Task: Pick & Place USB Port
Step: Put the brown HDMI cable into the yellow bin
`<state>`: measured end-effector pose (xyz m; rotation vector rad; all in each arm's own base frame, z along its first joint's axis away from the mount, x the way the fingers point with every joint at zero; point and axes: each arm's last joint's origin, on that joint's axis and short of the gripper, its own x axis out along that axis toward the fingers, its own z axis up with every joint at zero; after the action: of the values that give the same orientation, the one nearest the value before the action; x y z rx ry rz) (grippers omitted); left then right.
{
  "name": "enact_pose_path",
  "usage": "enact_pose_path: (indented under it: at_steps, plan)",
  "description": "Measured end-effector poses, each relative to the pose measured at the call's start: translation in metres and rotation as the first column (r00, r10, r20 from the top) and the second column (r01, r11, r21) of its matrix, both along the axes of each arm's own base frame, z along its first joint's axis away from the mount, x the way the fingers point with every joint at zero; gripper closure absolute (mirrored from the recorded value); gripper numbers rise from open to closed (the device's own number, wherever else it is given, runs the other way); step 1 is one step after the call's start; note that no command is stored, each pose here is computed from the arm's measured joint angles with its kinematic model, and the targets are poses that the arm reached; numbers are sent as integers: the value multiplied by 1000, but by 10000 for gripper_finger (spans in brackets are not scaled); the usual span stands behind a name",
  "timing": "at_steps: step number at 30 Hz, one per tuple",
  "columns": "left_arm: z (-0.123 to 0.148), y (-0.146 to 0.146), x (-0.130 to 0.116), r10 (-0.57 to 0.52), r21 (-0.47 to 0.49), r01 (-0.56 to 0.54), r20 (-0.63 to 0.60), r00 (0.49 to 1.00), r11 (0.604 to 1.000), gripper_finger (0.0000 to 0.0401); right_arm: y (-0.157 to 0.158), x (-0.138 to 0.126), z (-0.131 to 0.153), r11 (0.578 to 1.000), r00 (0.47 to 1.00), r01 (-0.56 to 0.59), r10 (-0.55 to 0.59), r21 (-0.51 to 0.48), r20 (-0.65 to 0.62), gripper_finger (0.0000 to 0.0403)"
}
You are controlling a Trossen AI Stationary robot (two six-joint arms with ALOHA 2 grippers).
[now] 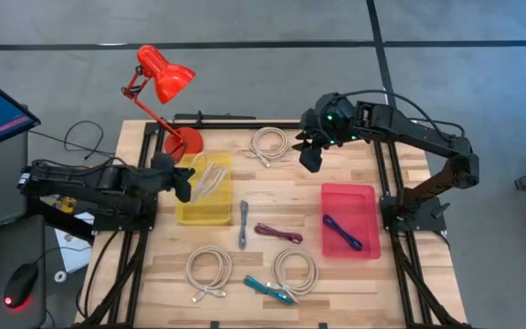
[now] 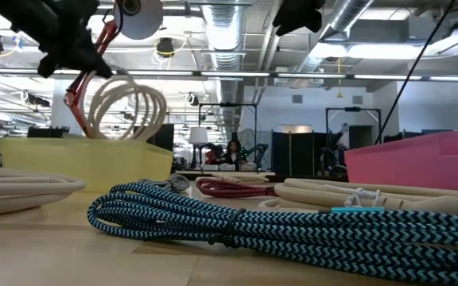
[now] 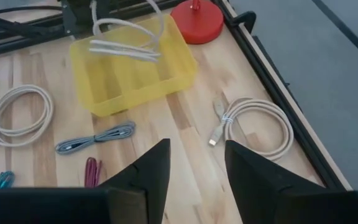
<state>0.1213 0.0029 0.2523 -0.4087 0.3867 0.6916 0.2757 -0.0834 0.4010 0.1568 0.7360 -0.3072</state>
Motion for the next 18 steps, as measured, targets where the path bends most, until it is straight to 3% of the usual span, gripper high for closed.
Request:
enact_pose_path:
  at_steps: [8,12,18]
  plan:
    - [-28,4,18,49,40,-39,-292,955,998,389,-2,1,0,1000,1000,5,-5,-3,10,271]
    - [-37,3,29,49,46,-35,-355,934,998,382,-2,2,1,1000,1000,4,-4,-6,22,271]
    - [-41,2,38,47,45,-33,-357,933,998,335,-2,2,1,1000,1000,4,-4,-6,25,269]
